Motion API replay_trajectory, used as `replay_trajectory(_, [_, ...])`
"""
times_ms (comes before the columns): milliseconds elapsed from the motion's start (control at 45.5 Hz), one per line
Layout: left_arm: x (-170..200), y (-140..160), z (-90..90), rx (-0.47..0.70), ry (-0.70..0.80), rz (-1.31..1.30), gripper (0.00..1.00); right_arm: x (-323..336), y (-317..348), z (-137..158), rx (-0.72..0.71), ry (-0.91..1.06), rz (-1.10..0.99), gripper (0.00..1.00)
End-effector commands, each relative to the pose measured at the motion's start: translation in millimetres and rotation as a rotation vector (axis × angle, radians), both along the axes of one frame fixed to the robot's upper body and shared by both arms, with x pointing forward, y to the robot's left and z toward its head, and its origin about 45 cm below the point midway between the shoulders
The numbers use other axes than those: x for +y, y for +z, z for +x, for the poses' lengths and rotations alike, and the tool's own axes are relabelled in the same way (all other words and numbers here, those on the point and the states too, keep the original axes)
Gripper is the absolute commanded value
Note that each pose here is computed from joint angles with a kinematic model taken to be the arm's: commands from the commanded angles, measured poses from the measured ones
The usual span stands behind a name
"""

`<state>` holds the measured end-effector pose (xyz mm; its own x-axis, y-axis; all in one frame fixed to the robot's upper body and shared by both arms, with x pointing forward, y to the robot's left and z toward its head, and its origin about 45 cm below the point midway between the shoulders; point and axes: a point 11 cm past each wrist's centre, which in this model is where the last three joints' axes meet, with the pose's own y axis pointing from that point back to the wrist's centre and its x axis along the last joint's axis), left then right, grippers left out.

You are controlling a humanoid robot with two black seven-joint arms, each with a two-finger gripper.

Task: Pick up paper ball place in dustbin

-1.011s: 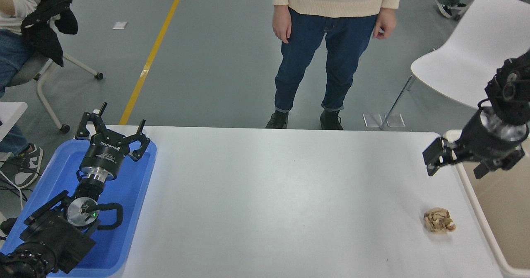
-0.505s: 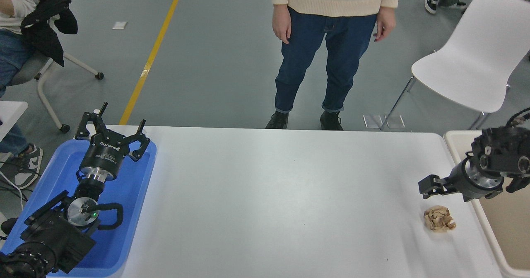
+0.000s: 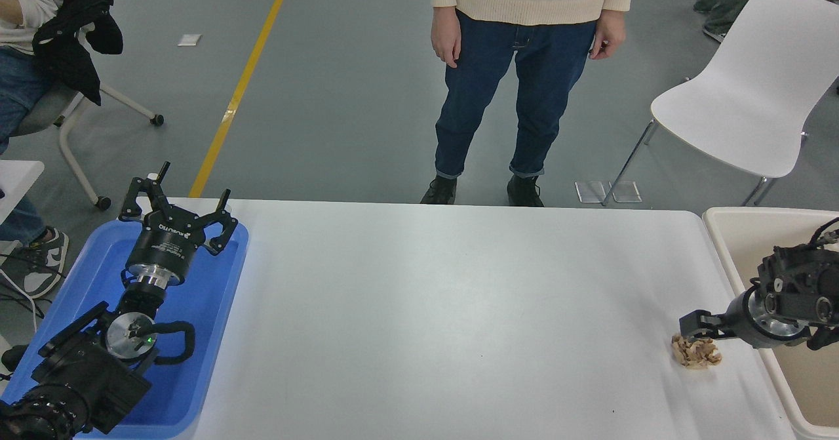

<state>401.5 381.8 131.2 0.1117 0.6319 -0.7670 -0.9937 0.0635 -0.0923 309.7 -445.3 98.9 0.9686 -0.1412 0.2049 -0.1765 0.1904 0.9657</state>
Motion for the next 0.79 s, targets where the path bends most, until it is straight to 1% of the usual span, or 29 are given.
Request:
replay_trajectory(0, [0.0,-0.1,-0.1,0.0,0.0,0.0,1.0,3.3,-4.8,-0.7,-0.01,-0.015,0.019,1.0])
replay_trajectory(220, [0.2,0.0,-0.1,-0.001,0.001,0.0,1.0,11.1,-9.1,2.8,-0.036,-0.032,0.055,1.0])
replay_trajectory(484, [0.2,0.0,-0.1,-0.001,0.001,0.0,1.0,9.6,-27.1,2.6,-0.055,-0.035,0.036,1.0])
replay_trajectory(769, [0.2,0.0,-0.1,-0.001,0.001,0.0,1.0,10.7,-28.9,5.6,-0.088,-0.042,0.042,1.0])
